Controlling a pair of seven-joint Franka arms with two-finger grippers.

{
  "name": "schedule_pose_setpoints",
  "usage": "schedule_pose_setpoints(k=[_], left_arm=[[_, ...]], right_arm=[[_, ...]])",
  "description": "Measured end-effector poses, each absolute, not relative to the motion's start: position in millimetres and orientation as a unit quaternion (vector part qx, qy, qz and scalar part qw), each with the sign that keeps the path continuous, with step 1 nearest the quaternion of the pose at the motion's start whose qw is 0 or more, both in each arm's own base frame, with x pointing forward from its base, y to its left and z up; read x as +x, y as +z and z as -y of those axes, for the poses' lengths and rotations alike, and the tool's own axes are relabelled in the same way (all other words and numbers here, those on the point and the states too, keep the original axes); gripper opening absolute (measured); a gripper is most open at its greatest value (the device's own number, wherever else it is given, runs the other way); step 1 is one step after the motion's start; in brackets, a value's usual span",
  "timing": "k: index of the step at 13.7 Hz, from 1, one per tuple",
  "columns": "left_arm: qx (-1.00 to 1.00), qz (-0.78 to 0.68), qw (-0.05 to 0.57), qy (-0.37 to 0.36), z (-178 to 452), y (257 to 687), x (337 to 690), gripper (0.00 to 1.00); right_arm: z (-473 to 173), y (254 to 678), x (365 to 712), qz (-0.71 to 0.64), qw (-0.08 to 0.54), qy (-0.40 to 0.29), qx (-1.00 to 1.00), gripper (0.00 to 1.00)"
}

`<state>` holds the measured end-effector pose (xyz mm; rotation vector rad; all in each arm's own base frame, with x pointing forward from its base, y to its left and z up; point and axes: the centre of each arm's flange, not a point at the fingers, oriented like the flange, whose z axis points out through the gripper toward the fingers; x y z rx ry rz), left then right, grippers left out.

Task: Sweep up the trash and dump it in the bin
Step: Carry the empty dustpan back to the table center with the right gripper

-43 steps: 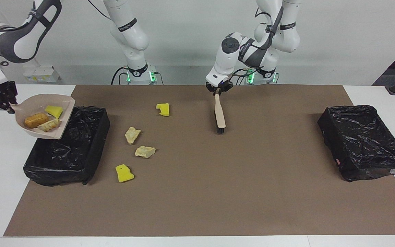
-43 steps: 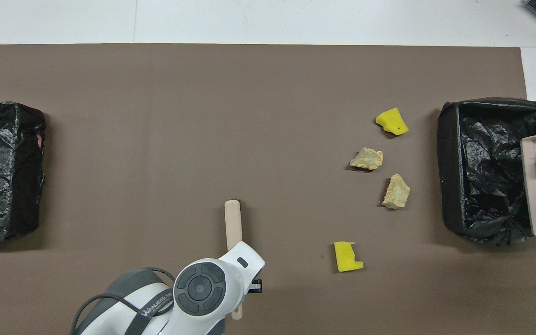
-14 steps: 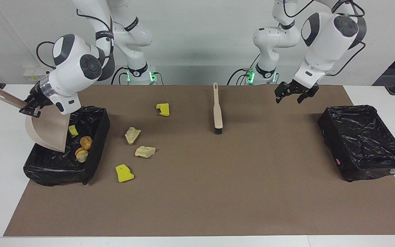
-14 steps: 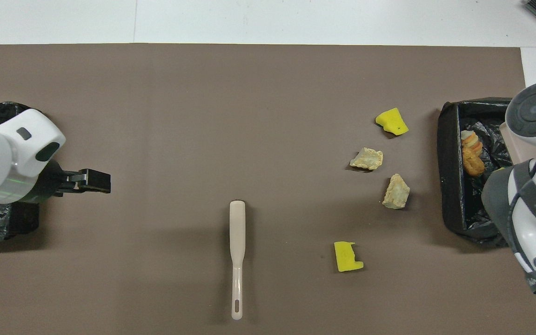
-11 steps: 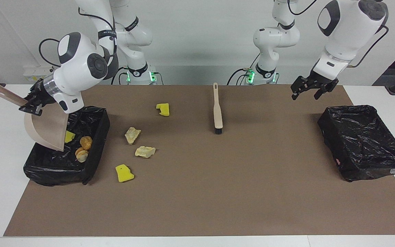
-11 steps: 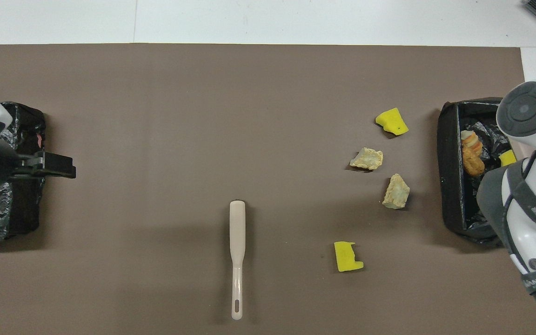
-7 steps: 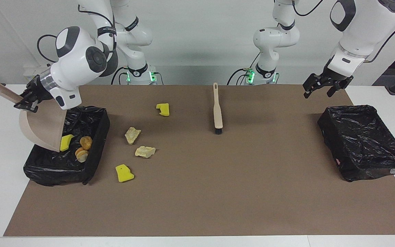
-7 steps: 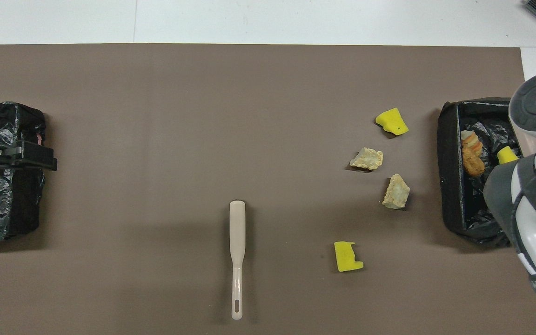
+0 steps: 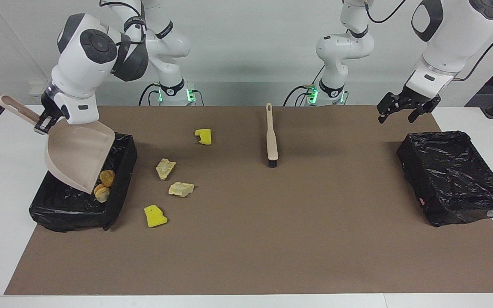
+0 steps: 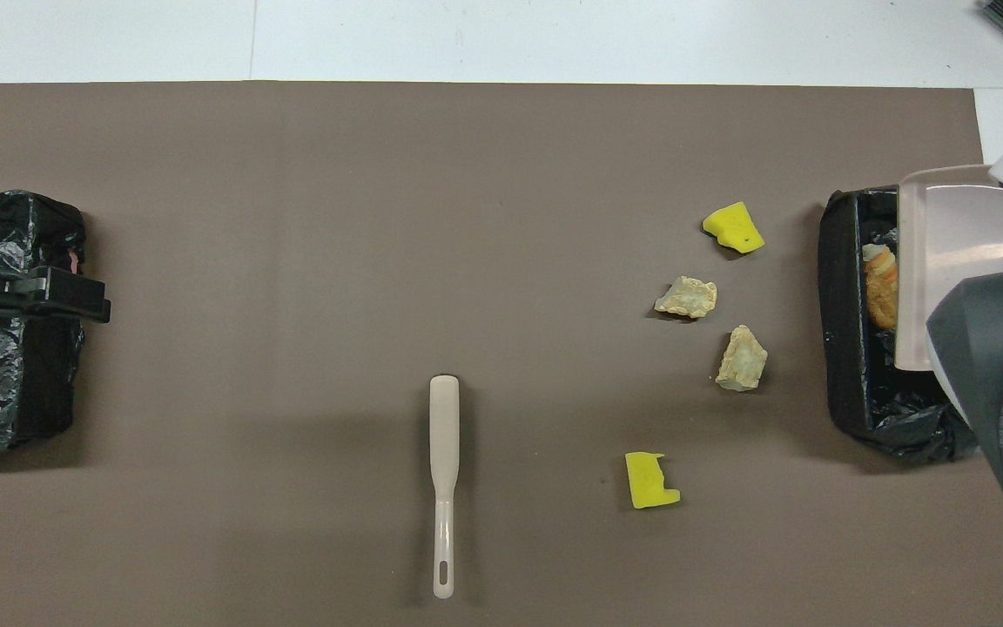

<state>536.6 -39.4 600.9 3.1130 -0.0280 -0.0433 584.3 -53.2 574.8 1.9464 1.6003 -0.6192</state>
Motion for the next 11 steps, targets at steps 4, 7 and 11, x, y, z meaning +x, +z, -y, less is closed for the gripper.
schedule_pose_setpoints(k=[4, 7, 11], left_arm=[[1.000, 0.010, 0.014, -0.013, 40, 601, 537, 1.00], [1.000, 0.011, 0.014, -0.012, 40, 602, 537, 1.00], [1.000, 0.014, 0.014, -0.004, 43, 610, 537, 1.00]], right_arm=[[-15, 559, 587, -0.517, 0.233, -0.142, 0.811, 0.33], [-87, 538, 596, -0.428, 0.202, -0.087, 0.877, 0.33], [-177, 513, 612, -0.263, 0.146, -0.029, 0.953, 0.33]])
